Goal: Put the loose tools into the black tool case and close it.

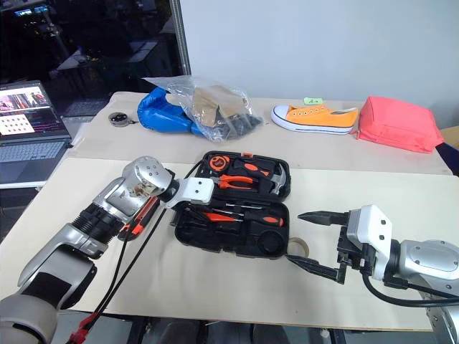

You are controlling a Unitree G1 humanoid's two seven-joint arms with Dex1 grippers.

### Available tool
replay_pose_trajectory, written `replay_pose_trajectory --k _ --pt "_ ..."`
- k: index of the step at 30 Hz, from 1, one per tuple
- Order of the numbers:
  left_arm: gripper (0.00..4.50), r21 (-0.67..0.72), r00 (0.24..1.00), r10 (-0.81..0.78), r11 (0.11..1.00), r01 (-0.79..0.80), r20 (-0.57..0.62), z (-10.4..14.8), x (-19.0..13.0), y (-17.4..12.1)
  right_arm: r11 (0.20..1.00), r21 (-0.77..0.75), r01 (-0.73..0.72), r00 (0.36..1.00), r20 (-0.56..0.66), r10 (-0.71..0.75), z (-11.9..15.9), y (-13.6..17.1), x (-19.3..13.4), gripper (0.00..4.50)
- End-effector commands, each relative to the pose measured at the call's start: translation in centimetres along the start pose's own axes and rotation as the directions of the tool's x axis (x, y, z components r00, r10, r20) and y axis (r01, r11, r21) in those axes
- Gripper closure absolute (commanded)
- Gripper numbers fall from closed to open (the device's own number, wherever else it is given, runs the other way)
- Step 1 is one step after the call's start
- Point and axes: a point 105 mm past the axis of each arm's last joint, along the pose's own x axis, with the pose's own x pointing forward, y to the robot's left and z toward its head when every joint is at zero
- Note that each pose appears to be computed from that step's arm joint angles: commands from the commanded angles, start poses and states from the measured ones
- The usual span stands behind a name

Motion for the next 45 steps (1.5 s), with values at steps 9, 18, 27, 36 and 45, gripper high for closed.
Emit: replay_pose_trajectory --k 9,18,27,36,45 --pt "1.88 -0.168 0.955 0.172 0.977 -0.134 0.242 2.3 -6.0 0.3 0.999 -0.046 -0.01 1.0 0.029 0.012 0.9 -0.2 0.3 0.0" --pt "4.47 -0.469 0.78 0.504 0.827 -0.312 0.371 1.1 -3.3 -0.7 0.999 -0.046 0.0 0.999 0.039 0.002 0.7 -0.8 0.8 0.0" --pt "4.47 -0.545 0.779 0.596 0.725 -0.421 0.192 -3.0 2.2 -2.8 0.999 -0.048 0.002 0.999 0.034 -0.001 0.8 -0.9 0.8 0.0" --pt "4.47 -0.414 0.844 0.535 0.776 -0.476 0.033 -7.7 3.5 -5.6 0.998 -0.055 -0.005 0.999 0.036 0.007 1.0 -1.0 0.9 0.0" --pt "4.47 -0.563 0.643 0.73 0.639 -0.524 0.232 -5.0 -1.1 -3.3 0.998 -0.055 -0.025 0.998 0.062 0.029 1.0 -0.9 1.7 0.0"
